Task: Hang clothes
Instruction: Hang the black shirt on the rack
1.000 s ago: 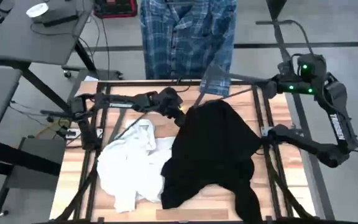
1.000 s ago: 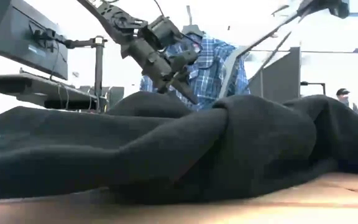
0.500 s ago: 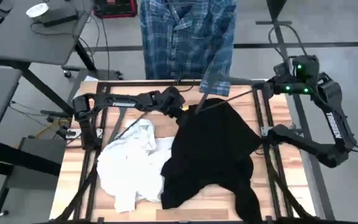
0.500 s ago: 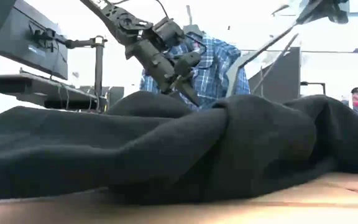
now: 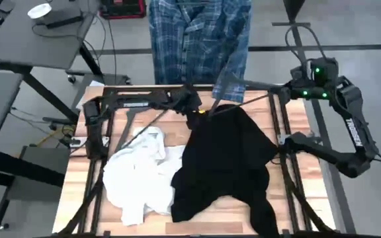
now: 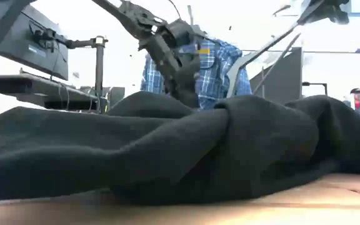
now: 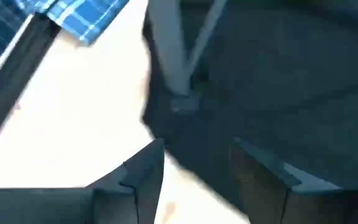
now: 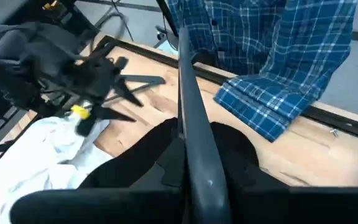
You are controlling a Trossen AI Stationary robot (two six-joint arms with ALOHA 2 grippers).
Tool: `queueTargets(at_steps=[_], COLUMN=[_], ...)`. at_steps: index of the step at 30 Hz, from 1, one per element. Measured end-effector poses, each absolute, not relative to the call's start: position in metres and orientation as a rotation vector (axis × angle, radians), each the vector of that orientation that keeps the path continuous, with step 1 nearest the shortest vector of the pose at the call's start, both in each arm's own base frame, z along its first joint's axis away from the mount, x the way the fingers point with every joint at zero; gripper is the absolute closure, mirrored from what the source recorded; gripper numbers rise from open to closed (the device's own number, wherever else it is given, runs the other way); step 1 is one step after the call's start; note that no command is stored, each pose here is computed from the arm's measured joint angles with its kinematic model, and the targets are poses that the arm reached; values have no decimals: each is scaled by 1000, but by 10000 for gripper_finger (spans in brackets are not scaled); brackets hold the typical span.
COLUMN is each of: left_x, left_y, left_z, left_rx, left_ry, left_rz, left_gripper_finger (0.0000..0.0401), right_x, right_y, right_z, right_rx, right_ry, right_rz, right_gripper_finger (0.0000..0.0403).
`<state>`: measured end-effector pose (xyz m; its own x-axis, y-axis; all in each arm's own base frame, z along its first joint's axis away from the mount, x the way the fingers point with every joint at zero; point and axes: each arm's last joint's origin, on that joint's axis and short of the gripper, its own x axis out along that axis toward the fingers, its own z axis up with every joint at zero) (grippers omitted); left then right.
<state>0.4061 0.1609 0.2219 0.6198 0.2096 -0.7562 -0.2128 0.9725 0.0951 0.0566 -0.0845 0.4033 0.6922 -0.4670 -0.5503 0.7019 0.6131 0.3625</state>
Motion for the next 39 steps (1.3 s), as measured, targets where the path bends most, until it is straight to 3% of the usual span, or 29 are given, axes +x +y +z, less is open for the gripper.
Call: queueTargets(at_steps=[4,7,12,24,32,39], left_x=[423,436,452,463,480,484], left_y=[166,167,166,154,129,128], left_z=[205,194,177,176,168,143], left_rx=[123,98,132,395,478,462], left_ry=[934,964,1080,1157,1137,1254], left_rz=[141,73,97,-100,-33,-16], left_gripper_finger=[239,239,239,239,239,239], right_x=[56,55,54,54,54,54], right_y=[-83,-82,-80,-79,-80,-79], right_z=[403,402,402,402,402,402], right_rx=[604,613,616,614,606,605], right_ry=[436,445,445,447,447,447], right_rz=[-698,-697,-698,-697,-695,-688], right_gripper_finger=[374,374,374,374,374,374])
